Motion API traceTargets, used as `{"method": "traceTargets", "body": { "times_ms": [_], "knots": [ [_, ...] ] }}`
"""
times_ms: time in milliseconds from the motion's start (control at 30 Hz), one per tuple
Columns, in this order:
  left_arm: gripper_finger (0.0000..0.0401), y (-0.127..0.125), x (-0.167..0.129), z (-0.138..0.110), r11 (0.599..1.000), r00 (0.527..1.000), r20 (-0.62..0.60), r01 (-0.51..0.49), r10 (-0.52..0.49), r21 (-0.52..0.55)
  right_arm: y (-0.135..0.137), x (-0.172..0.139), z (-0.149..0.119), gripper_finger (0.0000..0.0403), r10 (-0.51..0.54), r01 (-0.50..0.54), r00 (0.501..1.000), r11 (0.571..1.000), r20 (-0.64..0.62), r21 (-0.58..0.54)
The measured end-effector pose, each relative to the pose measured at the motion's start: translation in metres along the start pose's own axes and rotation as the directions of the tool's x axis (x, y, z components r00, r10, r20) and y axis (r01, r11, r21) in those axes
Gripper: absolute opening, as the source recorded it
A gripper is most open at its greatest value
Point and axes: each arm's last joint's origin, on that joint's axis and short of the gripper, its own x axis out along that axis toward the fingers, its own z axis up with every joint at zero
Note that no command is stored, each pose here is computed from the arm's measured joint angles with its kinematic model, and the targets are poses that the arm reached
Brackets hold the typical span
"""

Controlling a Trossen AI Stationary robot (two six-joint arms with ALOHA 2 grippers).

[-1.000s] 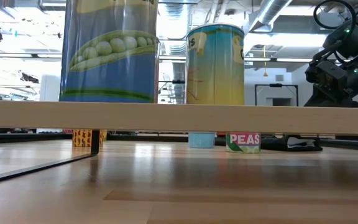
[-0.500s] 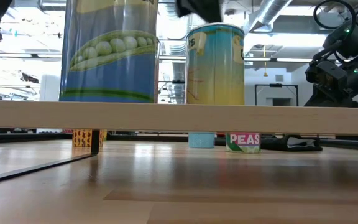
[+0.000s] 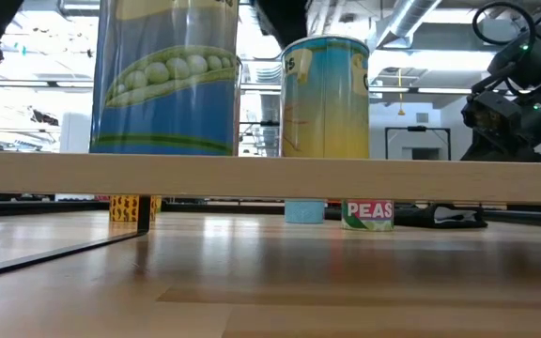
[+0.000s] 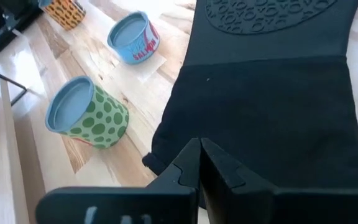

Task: Pick and place cans onto a shelf
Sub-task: Adjust the cans on the shelf

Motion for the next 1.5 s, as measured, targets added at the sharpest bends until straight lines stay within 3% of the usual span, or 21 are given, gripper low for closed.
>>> {"method": "traceTargets", "body": {
  "times_ms": [100,267,367,500,700,967,1500],
  "knots": [
    [0.0,0.011,-0.016,-0.001,0.999,0.999,0.013,-0.031,0.032,-0.03,0.0,0.0,-0.001,0.0033,-0.003,0.003,1.0,1.0,-0.006,0.002],
    [0.0,0.019,-0.01,-0.024,0.994,0.97,-0.24,-0.068,0.046,-0.087,-0.001,0.0,-0.002,0.0033,-0.01,0.01,1.0,1.0,-0.021,0.004],
    [0.0,0.017,-0.004,-0.03,0.989,0.955,-0.295,-0.061,0.018,-0.136,-0.001,0.0,-0.003,0.0033,-0.014,0.014,0.999,1.0,-0.03,0.004],
    [0.0,0.012,0.003,-0.03,0.977,0.953,-0.299,-0.011,-0.054,-0.211,-0.001,0.0,-0.003,0.0033,-0.013,0.013,0.999,1.0,-0.03,0.001],
    [0.0,0.008,0.011,-0.037,0.955,0.933,-0.356,-0.054,-0.056,-0.293,-0.001,0.0,-0.003,0.0033,-0.013,0.013,0.999,1.0,-0.031,-0.002],
    [0.0,-0.004,0.008,-0.039,0.928,0.924,-0.366,-0.035,-0.112,-0.372,-0.001,0.0,-0.003,0.0033,-0.013,0.013,0.999,1.0,-0.034,-0.002],
    [0.0,-0.015,0.005,-0.041,0.912,0.914,-0.376,-0.02,-0.15,-0.41,-0.001,0.0,-0.003,0.0033,-0.013,0.012,0.999,1.0,-0.034,-0.021]
  ]
}}
